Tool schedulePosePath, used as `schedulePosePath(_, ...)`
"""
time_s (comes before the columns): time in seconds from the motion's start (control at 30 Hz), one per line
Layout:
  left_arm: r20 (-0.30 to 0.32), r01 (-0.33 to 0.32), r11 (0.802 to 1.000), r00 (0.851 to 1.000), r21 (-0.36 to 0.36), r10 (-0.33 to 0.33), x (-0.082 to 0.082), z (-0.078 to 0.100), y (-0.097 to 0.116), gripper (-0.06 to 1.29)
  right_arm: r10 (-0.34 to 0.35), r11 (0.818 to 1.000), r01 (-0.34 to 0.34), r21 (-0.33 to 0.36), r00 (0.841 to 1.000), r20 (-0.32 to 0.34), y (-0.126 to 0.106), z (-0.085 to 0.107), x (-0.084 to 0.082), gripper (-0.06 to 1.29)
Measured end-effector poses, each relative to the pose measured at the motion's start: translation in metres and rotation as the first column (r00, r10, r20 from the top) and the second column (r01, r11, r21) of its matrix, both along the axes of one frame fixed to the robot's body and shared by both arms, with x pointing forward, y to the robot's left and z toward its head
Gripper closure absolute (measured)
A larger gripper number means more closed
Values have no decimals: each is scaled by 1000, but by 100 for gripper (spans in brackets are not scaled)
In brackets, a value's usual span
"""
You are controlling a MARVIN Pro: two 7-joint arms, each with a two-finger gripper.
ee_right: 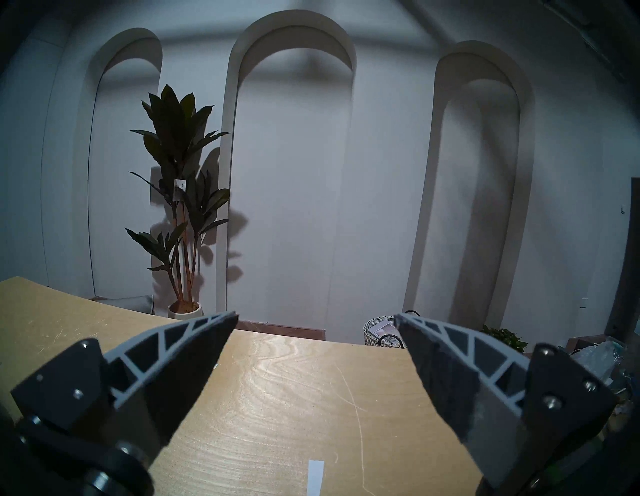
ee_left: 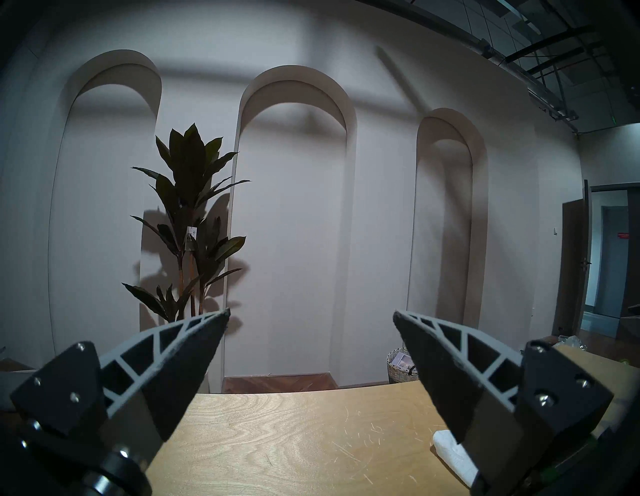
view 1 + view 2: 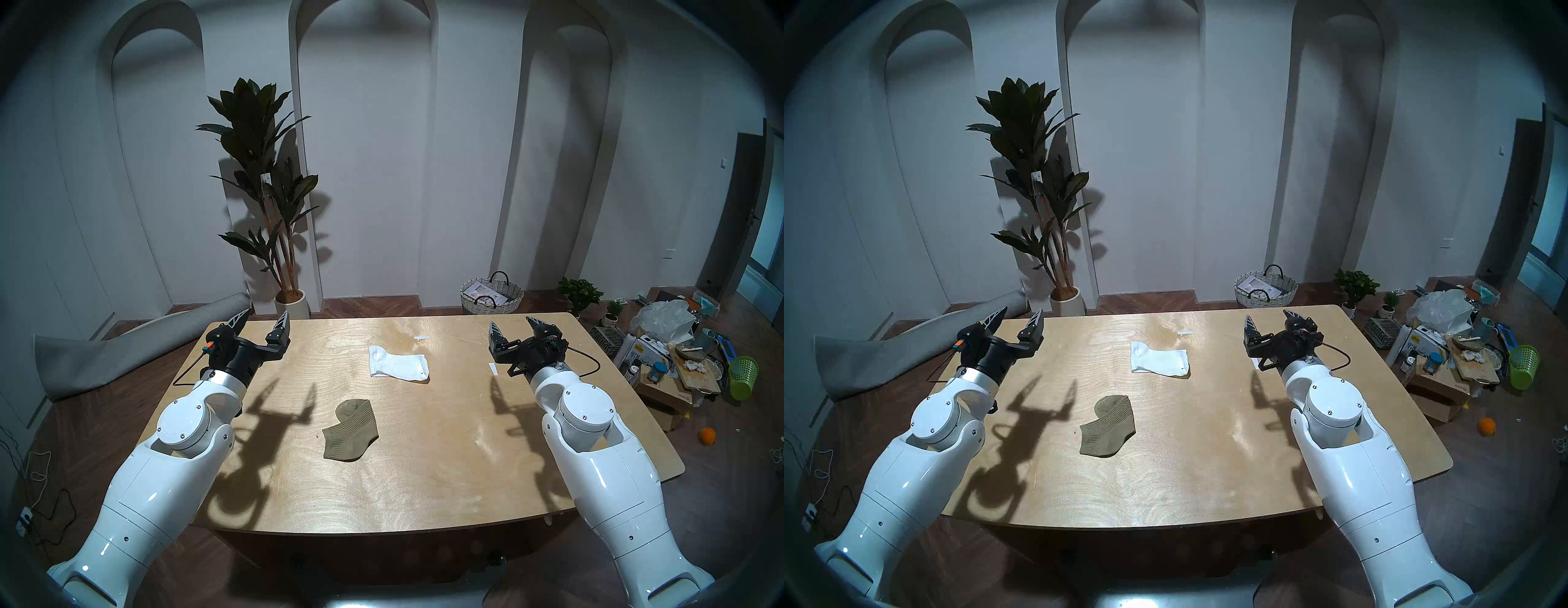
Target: Fold socks in half once and place them neatly on the table
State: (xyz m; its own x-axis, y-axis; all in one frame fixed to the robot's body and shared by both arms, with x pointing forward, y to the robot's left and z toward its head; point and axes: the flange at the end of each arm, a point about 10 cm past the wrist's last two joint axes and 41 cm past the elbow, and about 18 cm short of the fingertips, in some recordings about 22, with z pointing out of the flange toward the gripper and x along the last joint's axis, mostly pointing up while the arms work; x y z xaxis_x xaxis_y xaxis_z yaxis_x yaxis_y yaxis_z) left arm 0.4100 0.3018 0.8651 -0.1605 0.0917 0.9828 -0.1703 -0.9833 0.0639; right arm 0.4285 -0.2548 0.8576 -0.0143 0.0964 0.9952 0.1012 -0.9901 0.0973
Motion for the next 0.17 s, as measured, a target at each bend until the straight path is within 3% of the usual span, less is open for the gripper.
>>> schedulePosePath(0.17, 1, 0, 1000, 1000, 1, 0, 0, 0, 0, 1, -2, 1000, 2, 0, 1000, 2, 0, 0, 0, 0)
